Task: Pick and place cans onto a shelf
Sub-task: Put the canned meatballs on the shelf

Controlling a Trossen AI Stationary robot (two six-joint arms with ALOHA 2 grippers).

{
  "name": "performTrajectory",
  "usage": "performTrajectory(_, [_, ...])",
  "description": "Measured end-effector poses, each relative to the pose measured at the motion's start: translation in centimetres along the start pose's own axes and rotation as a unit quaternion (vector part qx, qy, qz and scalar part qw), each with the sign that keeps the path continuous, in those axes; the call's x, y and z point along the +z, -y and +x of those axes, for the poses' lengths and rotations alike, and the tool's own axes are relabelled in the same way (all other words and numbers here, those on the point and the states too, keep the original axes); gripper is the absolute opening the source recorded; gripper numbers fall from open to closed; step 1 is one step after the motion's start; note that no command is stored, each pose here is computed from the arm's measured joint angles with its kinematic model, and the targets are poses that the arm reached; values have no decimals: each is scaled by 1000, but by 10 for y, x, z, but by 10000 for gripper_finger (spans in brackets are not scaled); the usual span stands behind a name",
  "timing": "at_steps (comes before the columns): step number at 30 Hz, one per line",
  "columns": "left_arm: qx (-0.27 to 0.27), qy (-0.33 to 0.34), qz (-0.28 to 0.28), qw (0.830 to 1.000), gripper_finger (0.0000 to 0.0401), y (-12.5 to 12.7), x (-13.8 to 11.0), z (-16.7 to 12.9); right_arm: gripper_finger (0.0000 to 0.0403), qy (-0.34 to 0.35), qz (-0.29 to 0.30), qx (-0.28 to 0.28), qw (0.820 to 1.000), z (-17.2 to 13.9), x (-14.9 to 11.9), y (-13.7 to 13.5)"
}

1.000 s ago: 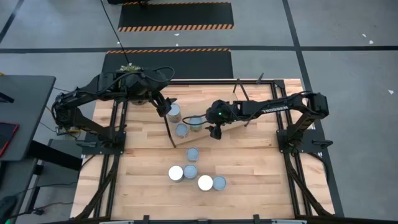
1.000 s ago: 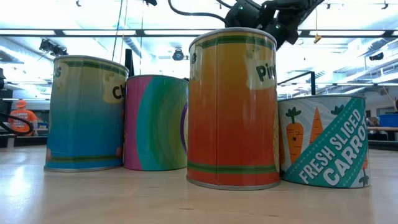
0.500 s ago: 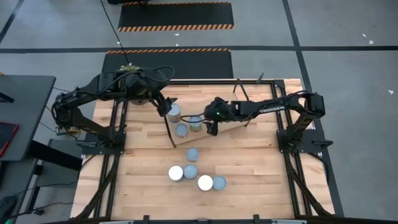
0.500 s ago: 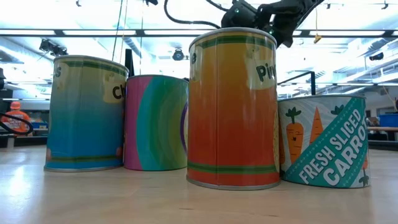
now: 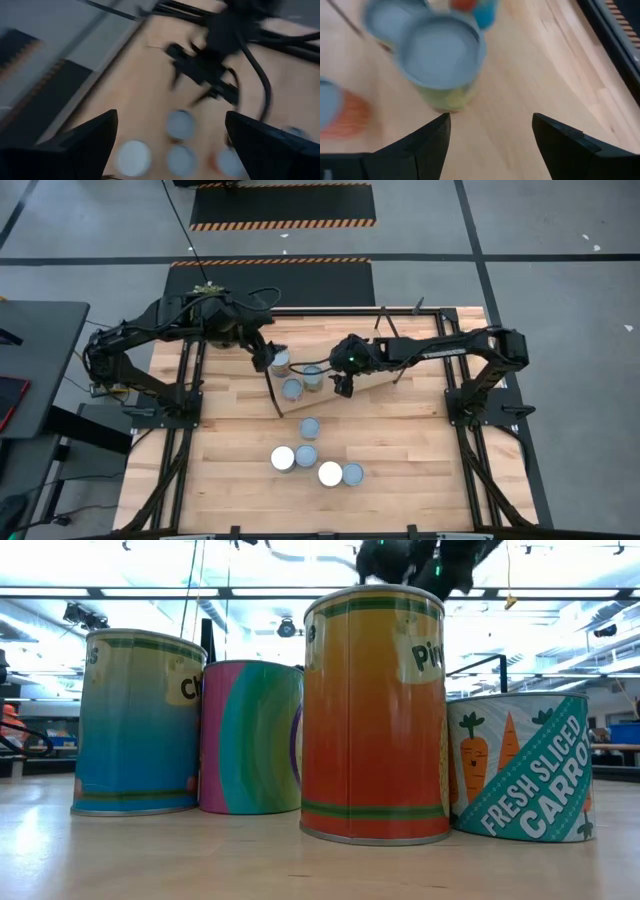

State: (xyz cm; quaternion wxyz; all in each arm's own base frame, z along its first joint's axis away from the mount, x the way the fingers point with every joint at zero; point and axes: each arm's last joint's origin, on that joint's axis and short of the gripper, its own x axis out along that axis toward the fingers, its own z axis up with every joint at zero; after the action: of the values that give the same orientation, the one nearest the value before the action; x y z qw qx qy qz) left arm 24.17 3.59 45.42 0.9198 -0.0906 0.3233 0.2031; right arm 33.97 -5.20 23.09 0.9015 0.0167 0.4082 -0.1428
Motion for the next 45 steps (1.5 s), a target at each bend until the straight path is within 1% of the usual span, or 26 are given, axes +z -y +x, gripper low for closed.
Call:
performTrajectory(4, [-76, 0, -16, 997, 375, 5, -3, -16, 286, 9, -26, 33, 999, -22, 18, -15])
performTrajectory(7, [-104, 0, -7, 995, 375, 14, -7, -24, 286, 36, -50, 51, 997, -35, 32, -30])
performTrajectory(10, [-128, -6, 12, 992, 375, 27, -14, -34, 286, 49, -57, 70, 995, -41, 36, -49])
performTrajectory(13, [-147, -3, 44, 988, 375, 45, -23, -44, 286, 50, -41, 79, 995, -44, 32, -68])
performTrajectory(15, [-159, 1, 61, 985, 375, 58, -30, -47, 286, 56, -11, 83, 995, -45, 31, -79])
performTrajectory(18, [-168, -8, 79, 983, 375, 75, -46, -50, 288, 46, 29, 97, 994, -46, 26, -95])
performTrajectory(21, [-167, -10, 81, 983, 375, 85, -60, -54, 294, 49, 41, 103, 993, -52, 22, -110])
performTrajectory(25, [-172, 6, 62, 983, 375, 94, -71, -61, 299, 55, 68, 118, 989, -58, 20, -124])
performTrajectory(32, [-150, 50, 36, 987, 375, 96, -78, -79, 300, 71, 82, 129, 986, -60, 24, -130])
performTrajectory(34, [-146, 63, 20, 987, 375, 93, -78, -84, 300, 79, 64, 129, 986, -59, 33, -134])
performTrajectory(38, [-142, 75, -8, 987, 375, 89, -78, -90, 300, 84, -3, 125, 989, -45, 56, -151])
performTrajectory(40, [-140, 78, -20, 987, 375, 87, -78, -91, 301, 63, -27, 120, 990, -33, 60, -157])
performTrajectory(43, [-134, 81, -32, 987, 375, 86, -77, -91, 307, 28, -40, 113, 992, -17, 63, -157])
performTrajectory(45, [-134, 81, -38, 987, 375, 86, -77, -91, 316, -2, -63, 123, 990, -7, 60, -156])
